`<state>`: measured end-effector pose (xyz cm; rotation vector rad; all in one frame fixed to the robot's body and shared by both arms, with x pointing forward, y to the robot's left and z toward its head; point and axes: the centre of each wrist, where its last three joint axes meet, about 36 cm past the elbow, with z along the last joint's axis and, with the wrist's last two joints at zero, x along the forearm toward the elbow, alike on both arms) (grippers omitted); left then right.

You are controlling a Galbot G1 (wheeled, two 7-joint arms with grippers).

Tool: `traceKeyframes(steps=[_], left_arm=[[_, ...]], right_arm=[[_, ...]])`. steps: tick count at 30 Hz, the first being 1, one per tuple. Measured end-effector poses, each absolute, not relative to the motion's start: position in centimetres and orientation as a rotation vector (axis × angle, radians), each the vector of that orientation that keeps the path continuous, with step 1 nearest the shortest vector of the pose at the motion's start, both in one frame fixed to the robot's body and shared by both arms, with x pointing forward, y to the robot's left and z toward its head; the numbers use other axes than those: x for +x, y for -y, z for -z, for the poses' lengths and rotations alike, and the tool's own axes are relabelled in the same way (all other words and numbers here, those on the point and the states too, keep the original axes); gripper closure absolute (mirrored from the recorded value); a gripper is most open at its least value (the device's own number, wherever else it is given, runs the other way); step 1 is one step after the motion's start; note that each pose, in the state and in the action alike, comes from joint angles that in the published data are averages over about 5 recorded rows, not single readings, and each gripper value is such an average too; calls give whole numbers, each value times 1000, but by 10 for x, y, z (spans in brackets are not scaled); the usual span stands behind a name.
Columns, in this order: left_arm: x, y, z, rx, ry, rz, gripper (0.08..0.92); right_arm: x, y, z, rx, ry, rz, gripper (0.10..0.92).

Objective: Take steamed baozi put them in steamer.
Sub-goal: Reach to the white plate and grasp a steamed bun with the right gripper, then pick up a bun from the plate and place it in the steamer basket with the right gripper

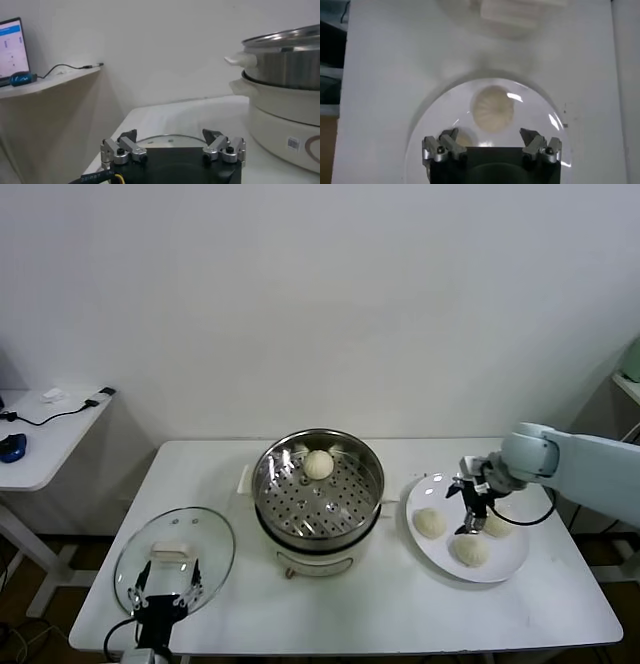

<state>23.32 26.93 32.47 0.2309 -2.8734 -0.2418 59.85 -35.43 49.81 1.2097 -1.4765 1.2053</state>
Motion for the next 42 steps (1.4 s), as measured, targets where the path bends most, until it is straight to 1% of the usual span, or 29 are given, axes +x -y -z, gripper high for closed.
traceKeyframes(steps=[9,15,21,29,32,36,39,42], left_arm=[[232,-270,-323,236,2870,244,177],[233,-271,-320,237,2866,245,177],[234,-271,-319,238,2866,244,177],[237,-271,-319,237,2868,241,177],[238,-270,-319,237,2869,240,177],[239,-271,-322,234,2874,242,177],[241,-271,-324,231,2880,244,177],[242,-270,-327,226,2886,242,177]], right_arm=[[608,344,-469,1182,1510,-1160,200],[615,338,-460,1181,1530,-1138,203],[619,338,-454,1181,1527,-1118,226],[622,337,-454,1199,1531,-1095,378],[622,339,-458,1209,1529,-1091,392],[624,344,-474,1225,1533,-1089,390],[630,345,-497,1243,1540,-1097,389],[641,345,-533,1269,1548,-1122,390]])
